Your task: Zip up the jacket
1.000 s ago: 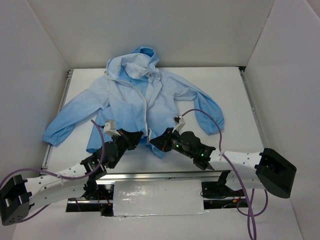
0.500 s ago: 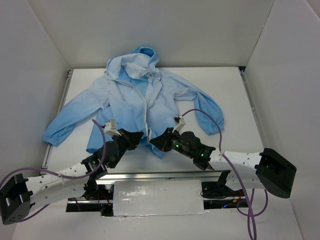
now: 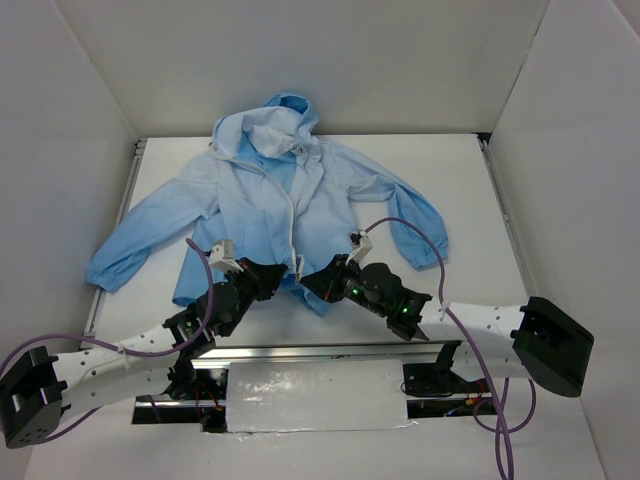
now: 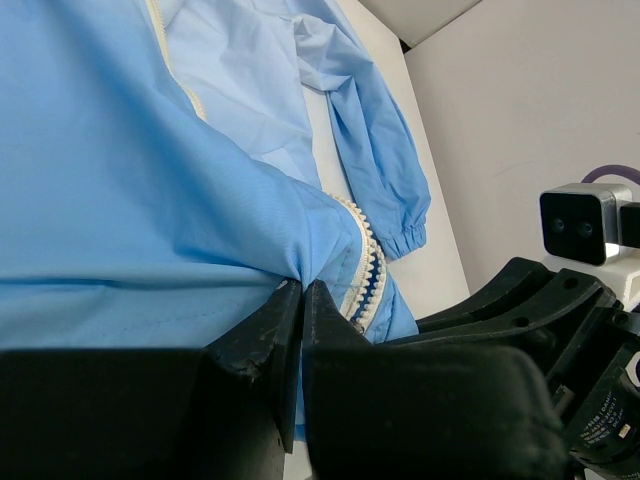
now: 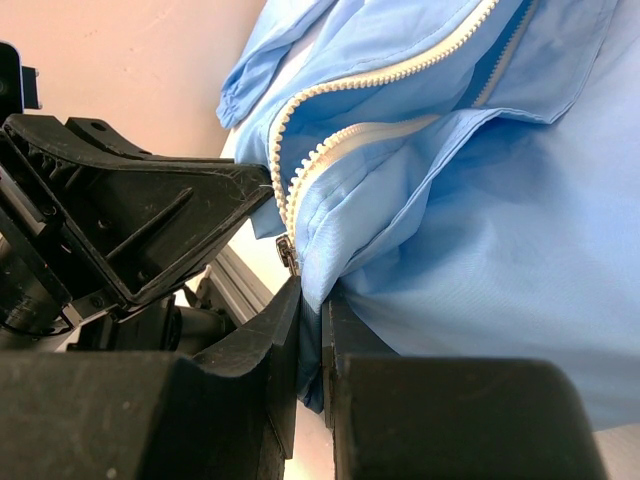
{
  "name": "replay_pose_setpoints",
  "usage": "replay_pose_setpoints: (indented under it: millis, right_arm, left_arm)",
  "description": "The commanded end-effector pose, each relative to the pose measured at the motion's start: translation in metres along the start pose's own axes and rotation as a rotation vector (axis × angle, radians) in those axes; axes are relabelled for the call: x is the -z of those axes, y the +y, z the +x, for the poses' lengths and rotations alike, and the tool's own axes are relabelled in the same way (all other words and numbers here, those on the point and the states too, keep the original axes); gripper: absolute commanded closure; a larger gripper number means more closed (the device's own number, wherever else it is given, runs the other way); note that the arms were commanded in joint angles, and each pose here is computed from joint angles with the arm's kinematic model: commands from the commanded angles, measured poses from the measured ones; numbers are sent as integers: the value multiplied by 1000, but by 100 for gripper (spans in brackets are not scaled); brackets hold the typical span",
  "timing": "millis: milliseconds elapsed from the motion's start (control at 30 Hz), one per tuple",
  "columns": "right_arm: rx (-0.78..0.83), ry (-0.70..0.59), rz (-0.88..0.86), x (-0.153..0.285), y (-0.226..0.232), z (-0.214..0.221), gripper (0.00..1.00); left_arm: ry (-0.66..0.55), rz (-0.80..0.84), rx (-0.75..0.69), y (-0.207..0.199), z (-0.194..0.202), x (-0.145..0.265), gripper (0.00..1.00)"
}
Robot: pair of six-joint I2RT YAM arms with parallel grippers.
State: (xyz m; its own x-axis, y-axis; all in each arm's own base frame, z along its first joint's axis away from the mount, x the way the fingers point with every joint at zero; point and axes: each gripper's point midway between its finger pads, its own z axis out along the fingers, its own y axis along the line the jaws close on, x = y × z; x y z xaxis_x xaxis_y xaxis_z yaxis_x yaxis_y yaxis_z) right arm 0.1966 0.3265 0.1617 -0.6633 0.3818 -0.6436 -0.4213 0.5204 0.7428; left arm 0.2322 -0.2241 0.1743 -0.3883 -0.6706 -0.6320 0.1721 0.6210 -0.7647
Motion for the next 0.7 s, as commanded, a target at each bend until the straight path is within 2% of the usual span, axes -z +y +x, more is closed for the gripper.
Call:
replay_pose_setpoints:
  millis: [0, 667]
  right_arm:
    - [10, -77, -52, -3, 25, -24, 100]
    - [28, -99, -20, -10, 25, -32, 100]
  left_arm:
    - [-51, 59, 54, -24, -19, -1, 100]
    - [-31, 68, 61, -27, -15, 0, 100]
